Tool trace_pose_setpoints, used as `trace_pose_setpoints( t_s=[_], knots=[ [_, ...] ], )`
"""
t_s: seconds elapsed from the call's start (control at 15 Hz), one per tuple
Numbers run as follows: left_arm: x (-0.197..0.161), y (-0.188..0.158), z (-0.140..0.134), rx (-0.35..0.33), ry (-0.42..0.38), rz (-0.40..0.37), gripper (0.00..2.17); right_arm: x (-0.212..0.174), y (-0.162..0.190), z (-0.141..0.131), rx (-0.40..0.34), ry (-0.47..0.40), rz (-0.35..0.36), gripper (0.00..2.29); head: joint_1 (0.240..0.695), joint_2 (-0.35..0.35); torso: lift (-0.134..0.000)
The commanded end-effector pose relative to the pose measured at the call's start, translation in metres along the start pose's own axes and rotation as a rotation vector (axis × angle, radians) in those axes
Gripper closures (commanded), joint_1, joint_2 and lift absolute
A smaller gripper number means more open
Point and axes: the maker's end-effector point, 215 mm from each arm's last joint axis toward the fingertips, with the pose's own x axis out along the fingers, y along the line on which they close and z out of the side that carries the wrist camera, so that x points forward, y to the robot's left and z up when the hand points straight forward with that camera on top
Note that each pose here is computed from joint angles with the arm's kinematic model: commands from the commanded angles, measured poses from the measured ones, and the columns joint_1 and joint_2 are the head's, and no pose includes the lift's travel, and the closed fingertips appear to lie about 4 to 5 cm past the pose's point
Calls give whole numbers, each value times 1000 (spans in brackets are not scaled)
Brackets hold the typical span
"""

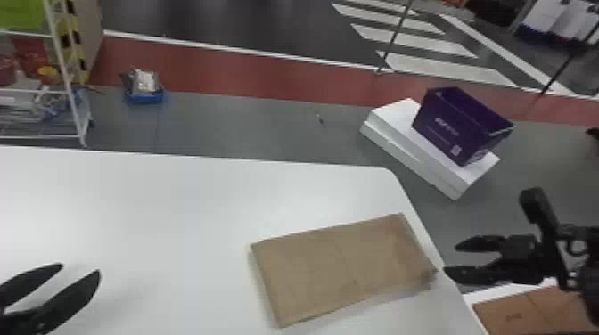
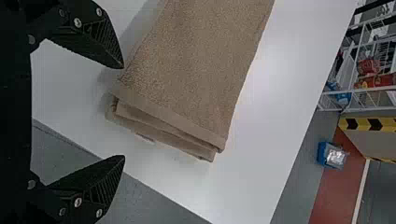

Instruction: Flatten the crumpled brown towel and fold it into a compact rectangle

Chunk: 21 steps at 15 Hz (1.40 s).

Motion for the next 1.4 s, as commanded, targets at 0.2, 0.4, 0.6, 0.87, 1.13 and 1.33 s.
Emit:
trace_pose_setpoints(
  t_s=[0.2, 0.4, 0.6, 0.87, 1.13, 1.33],
  knots=[
    [4, -2, 1, -4, -3, -11, 60, 13, -10, -12, 137, -60, 44, 232, 695, -350, -124],
    [3, -4, 0, -5, -2, -18, 63, 22, -12, -3, 237, -132, 73, 232, 695, -350, -124],
    [2, -3, 0, -5, -3, -18, 63, 31, -28, -2, 281, -144, 31, 232, 695, -350, -124],
    [4, -6, -1, -5, -1, -24, 63, 58, -23, 4, 314, -152, 46, 232, 695, -350, -124],
    [0, -4, 0, -6, -3, -20, 63, 75, -11, 10, 323, -126, 81, 373, 695, -350, -124],
    [-1, -4, 0, -6, -3, -22, 63, 81, -4, 8, 317, -105, 96, 836, 695, -350, -124]
  ],
)
